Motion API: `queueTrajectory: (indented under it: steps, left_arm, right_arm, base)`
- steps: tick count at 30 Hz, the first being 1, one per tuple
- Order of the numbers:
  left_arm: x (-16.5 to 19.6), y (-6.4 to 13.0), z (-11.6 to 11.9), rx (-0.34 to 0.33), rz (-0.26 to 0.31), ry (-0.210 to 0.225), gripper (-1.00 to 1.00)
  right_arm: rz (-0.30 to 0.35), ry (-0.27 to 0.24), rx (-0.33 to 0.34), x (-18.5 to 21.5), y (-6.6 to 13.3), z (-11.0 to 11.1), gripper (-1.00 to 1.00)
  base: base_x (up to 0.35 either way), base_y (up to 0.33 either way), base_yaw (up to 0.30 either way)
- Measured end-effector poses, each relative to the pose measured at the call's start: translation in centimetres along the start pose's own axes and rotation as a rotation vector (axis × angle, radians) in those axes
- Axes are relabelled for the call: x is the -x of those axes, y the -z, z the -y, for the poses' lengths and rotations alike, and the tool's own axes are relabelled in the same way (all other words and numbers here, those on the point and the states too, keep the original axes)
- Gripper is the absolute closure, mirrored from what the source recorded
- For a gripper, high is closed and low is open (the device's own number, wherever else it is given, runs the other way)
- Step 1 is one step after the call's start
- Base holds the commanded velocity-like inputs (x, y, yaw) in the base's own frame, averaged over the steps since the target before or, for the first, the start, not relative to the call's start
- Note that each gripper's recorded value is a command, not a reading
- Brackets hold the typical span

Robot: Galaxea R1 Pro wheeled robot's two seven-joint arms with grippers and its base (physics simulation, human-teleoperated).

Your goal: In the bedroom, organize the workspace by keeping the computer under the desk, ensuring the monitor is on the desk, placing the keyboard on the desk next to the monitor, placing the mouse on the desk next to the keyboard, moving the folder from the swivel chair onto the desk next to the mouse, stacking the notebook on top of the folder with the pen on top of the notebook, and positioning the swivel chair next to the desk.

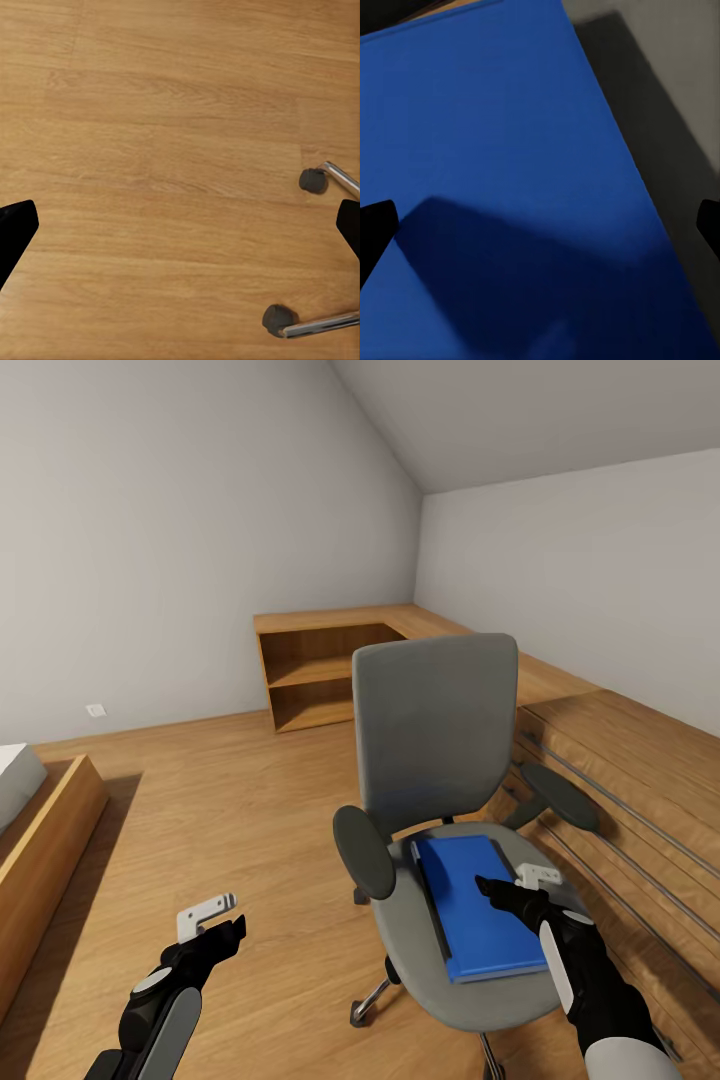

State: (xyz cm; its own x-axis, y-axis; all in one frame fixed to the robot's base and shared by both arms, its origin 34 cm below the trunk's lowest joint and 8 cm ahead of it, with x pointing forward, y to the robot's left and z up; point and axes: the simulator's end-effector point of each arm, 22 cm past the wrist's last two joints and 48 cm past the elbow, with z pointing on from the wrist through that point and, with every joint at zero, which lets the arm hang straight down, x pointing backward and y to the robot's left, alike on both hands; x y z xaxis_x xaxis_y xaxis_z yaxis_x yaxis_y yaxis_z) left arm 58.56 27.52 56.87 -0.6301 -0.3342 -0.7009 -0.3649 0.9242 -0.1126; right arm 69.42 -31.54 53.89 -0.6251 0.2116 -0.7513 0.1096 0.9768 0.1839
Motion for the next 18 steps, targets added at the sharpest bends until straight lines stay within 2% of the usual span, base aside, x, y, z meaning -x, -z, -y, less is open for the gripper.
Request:
queueTrajectory:
  steps: [18]
  left_arm:
    - [-0.68,-0.49,-0.14,-0.001,-0.001,0.001,-1.00]
  right_arm:
    - [0.020,0.003,0.000,0.17,-0.20,0.17,-1.00]
  base:
    - [0.000,0.000,0.000]
